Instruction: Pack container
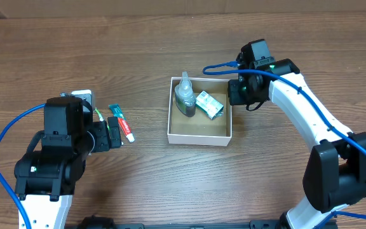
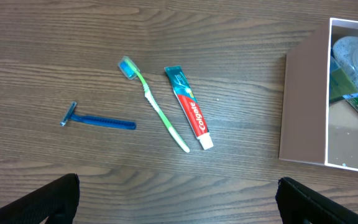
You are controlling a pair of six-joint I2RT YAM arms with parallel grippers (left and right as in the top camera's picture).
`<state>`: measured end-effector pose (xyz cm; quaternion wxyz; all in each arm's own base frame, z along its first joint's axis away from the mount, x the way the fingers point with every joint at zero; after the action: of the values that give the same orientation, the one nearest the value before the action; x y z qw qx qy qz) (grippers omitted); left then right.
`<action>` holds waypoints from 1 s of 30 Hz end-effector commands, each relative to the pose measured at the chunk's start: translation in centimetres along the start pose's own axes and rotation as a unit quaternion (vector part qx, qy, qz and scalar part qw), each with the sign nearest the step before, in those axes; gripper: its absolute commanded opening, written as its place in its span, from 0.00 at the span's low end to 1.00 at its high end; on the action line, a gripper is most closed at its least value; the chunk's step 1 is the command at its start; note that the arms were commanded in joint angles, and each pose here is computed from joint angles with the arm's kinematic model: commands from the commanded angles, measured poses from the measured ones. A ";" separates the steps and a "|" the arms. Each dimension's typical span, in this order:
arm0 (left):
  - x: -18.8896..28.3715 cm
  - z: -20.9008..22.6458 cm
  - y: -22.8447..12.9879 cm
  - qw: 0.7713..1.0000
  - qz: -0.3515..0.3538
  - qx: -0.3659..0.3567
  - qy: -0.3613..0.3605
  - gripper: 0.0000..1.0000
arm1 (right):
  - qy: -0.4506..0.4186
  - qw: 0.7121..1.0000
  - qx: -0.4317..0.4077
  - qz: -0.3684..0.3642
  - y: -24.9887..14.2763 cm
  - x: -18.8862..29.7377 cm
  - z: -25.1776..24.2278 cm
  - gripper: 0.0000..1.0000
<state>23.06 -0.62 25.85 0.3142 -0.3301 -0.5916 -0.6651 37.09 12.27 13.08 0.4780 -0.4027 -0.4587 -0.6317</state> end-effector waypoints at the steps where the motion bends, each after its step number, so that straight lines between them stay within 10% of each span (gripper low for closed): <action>1: 0.4 0.2 0.5 1.000 -0.008 0.009 0.004 1.00 | 0.017 1.000 0.015 0.005 -0.2 0.1 0.4 0.04; 20: 0.4 0.2 0.4 1.000 -0.004 0.009 0.004 1.00 | 0.065 0.996 0.058 0.013 -0.3 0.2 1.7 0.04; 30: 0.4 0.2 0.5 1.000 -0.007 0.009 0.004 1.00 | -0.111 0.943 -0.242 -0.199 2.3 12.4 -6.5 0.08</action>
<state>22.95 -0.61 25.77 0.3163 -0.3323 -0.5903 -0.6641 37.04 4.88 15.07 0.2950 -0.5287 -0.4185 -0.6769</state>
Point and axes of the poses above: each gripper's point midway between its finger pads, its own x axis back along the fingers, its own z axis along the line the jaws close on, y = z × x, the point moved 4 cm from there along x, back along the fingers, and after that the axes turned 12 degrees about -x, right-handed, at the moved point
